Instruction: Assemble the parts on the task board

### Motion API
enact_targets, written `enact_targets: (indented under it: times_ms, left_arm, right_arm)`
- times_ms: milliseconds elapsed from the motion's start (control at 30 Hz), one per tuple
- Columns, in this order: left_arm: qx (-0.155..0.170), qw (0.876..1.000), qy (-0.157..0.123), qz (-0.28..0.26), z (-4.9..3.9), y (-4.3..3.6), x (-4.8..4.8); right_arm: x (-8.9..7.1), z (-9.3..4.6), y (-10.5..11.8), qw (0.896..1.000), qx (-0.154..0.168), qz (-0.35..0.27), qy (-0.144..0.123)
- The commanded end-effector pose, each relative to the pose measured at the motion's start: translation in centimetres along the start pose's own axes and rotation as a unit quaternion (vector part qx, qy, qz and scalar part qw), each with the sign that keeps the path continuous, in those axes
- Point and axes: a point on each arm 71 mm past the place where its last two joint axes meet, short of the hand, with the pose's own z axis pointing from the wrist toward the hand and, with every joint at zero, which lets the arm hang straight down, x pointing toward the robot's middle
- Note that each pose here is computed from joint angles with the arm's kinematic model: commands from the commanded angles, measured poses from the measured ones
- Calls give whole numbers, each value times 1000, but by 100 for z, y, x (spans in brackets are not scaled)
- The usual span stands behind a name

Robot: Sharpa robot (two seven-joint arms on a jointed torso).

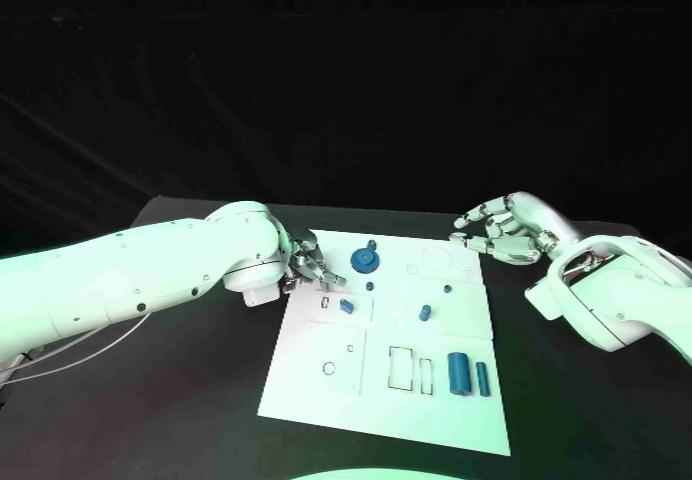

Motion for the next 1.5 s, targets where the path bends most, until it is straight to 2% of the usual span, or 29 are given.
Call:
enact_targets:
  times_ms: [33, 233, 367, 533, 733, 900, 1100, 1500]
  left_arm:
    - [28, 997, -1, -73, -42, 4, -1]
    - [40, 992, -9, -121, -109, 142, -33]
    - [38, 988, 3, -152, -157, 258, -32]
    - [31, 979, 39, -197, -212, 391, 40]
    - [26, 965, 78, -249, -282, 475, 166]
    - [19, 957, 95, -274, -321, 515, 263]
    - [11, 953, 108, -283, -312, 538, 378]
    - [11, 954, 109, -280, -241, 434, 445]
  right_arm:
    - [68, -14, 3, 1000, -1, -10, 22]
    - [261, -70, 87, 996, -17, -38, 75]
    - [376, -110, 164, 993, -26, -60, 102]
    - [409, -125, 175, 991, -24, -74, 107]
    - [387, -124, 158, 992, -20, -85, 95]
    - [364, -125, 152, 993, -21, -87, 82]
    - [352, -131, 162, 993, -25, -87, 74]
    - [355, -135, 183, 993, -29, -85, 71]
